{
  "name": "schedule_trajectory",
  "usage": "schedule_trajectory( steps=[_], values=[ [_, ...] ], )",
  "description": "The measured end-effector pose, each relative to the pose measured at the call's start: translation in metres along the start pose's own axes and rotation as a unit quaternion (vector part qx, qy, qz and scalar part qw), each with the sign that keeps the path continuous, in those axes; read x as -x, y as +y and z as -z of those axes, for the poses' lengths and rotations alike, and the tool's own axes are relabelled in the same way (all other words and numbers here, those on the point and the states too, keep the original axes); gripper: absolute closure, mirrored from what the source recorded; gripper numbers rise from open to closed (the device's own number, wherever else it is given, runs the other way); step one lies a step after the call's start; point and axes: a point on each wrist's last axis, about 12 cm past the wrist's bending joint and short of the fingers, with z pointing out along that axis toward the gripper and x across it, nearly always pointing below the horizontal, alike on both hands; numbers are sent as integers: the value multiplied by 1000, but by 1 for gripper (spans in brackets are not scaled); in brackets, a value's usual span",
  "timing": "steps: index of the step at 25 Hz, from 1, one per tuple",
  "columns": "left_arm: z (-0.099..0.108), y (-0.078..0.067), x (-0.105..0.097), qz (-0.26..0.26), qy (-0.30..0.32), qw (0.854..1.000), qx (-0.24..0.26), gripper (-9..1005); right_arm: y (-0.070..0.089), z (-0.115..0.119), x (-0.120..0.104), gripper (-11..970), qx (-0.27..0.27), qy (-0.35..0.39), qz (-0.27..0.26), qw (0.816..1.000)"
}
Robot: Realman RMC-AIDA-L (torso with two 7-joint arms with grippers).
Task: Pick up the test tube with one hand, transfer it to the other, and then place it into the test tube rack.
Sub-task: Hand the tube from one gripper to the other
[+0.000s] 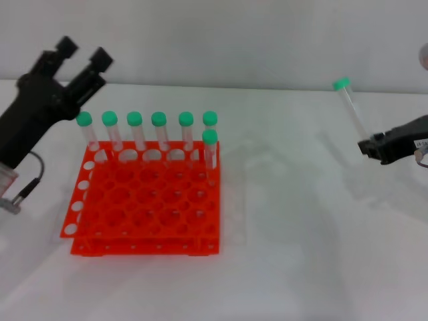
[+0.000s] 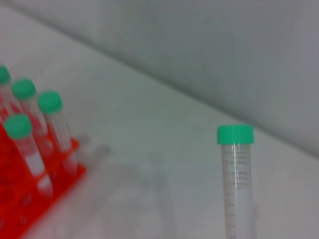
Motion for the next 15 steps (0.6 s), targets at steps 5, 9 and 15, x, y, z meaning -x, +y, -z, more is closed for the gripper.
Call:
schedule_trajectory(
  steps=[5, 9, 15],
  values=[
    [-27, 0, 3, 36, 67, 994, -74, 107, -7, -8, -15, 765, 14, -86, 21, 996],
    [-39, -2, 4, 48, 102, 987, -111, 107, -3, -21, -26, 764, 61, -153, 36, 986],
    [-58, -8, 1, 52, 137, 979, -142, 107, -7, -39, -56, 762, 106, -213, 24, 971]
  ],
)
